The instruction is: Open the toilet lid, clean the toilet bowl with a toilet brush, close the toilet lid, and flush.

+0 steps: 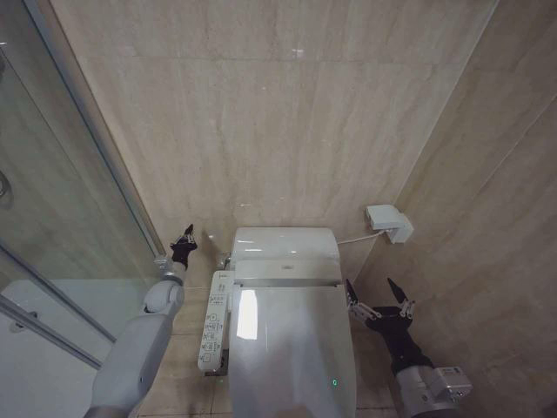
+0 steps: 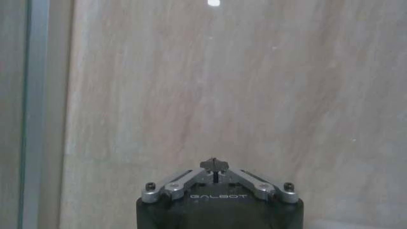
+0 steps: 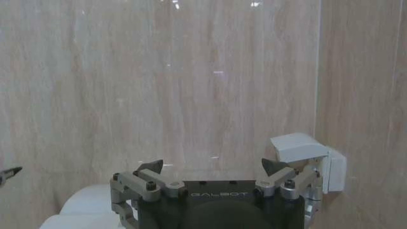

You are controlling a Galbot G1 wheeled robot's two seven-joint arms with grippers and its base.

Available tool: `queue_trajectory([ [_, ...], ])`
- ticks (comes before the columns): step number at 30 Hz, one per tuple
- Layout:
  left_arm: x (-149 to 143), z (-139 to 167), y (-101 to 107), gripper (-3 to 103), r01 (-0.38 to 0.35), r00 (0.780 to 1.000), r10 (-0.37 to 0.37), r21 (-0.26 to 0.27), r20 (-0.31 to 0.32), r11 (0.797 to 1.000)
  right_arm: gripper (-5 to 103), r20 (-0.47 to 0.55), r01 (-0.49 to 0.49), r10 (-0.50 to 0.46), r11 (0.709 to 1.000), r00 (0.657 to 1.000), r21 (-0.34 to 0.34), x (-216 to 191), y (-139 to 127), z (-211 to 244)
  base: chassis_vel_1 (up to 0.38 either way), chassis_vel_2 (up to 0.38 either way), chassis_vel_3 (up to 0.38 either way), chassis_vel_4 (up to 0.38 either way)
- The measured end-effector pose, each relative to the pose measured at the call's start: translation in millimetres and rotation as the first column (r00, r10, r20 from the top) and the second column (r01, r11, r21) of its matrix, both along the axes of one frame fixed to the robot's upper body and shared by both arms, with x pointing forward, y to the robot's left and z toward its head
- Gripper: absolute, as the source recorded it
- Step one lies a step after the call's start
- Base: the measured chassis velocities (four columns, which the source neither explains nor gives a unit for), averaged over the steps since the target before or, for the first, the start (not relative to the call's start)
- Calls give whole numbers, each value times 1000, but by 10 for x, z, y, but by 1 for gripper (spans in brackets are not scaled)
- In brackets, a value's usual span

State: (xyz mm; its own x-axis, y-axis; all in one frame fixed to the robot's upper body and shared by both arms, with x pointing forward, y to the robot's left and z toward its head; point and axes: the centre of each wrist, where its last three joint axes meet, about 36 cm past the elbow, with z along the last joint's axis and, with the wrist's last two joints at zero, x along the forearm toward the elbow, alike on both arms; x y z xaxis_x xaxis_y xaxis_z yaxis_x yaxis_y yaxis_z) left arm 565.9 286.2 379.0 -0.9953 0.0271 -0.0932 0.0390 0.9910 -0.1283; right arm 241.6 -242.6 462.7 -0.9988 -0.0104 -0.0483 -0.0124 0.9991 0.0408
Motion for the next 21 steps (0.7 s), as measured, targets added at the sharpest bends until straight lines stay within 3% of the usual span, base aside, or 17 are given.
queue_trajectory([
  [3,-165,117,-84,0,6,1000,-6,2,-9,1000,100,0,0,0,1000,1000,0,0,0,0,0,0,0,0],
  [6,-343,212,-54,0,1,1000,0,38,-11,999,100,0,0,0,1000,1000,0,0,0,0,0,0,0,0],
  [7,-396,215,-36,15,-4,1000,4,46,-16,999,100,0,0,0,1000,1000,0,0,0,0,0,0,0,0],
  [14,-676,273,60,15,-22,1000,23,71,-16,997,100,0,0,0,1000,1000,0,0,0,0,0,0,0,0],
  [15,-749,307,94,42,-28,1000,29,75,-9,997,100,0,0,0,1000,1000,0,0,0,0,0,0,0,0],
  [21,-1168,356,152,42,-41,999,43,71,-16,997,100,0,0,0,1000,1000,0,0,0,0,0,0,0,0],
])
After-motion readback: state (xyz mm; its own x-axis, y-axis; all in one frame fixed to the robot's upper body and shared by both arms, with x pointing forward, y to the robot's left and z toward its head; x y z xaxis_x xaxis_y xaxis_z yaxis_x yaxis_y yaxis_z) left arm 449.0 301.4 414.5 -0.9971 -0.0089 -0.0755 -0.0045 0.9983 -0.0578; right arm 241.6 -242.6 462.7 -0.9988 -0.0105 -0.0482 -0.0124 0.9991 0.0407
